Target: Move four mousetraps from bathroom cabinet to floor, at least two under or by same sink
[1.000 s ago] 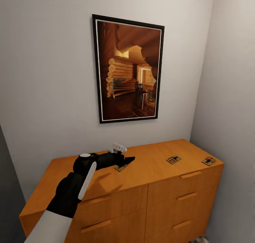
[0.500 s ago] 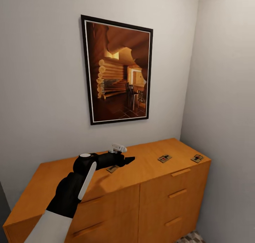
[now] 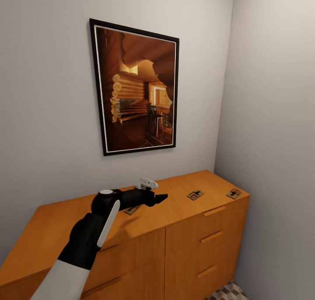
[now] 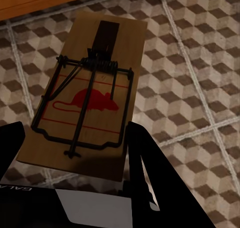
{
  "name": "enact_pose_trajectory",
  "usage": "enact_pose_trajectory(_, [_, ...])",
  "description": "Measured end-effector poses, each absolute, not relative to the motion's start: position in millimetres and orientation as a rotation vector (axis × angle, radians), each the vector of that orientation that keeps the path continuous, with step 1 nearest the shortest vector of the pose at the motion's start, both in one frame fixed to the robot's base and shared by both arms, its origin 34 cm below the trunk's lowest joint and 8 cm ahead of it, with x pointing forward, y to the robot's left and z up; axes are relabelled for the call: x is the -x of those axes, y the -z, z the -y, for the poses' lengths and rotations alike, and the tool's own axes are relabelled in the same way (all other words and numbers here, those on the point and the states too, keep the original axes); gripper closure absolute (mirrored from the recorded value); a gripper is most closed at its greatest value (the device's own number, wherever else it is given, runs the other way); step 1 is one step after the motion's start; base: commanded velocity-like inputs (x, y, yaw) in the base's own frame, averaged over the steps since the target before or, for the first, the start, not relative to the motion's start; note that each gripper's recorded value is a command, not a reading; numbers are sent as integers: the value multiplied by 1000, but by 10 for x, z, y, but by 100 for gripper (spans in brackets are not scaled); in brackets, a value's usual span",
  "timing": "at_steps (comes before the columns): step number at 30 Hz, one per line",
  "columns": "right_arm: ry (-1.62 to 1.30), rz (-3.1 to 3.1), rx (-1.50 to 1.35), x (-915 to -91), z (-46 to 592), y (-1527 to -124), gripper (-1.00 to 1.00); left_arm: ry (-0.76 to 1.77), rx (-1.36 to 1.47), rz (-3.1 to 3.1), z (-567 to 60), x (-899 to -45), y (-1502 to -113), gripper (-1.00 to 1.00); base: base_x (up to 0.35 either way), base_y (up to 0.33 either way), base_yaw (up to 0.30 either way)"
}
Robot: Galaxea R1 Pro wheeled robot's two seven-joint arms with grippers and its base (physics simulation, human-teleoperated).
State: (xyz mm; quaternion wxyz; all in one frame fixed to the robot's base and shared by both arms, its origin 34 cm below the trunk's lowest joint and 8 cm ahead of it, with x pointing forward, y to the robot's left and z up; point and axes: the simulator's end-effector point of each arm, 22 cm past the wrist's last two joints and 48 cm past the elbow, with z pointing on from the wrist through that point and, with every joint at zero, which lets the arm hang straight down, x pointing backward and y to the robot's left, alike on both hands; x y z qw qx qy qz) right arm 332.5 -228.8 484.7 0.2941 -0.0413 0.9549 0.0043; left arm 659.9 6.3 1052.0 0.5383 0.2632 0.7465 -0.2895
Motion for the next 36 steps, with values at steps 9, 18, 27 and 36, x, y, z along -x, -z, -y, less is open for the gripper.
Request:
enact_pose_trajectory(9, [-11, -2541, 110, -3328, 2288, -4849, 100, 688, -638, -1774, -28, -6578, -10517, -100, 0, 0, -7])
enact_pose_trajectory(18, [-11, -2541, 110, -3328, 2288, -4849, 100, 688, -640, -1774, -24, -6576, -10516, -100, 0, 0, 0])
enact_pose_trajectory(27, [-11, -2542, 110, -3325, 2288, -4847, 100, 686, -640, -1773, -30, -6578, -10520, -100, 0, 2, 0])
enact_pose_trajectory(36, [-13, -2542, 110, -3321, 2277, -4848, 100, 686, -641, -1775, -27, -6573, -10517, -100, 128, 195, 0])
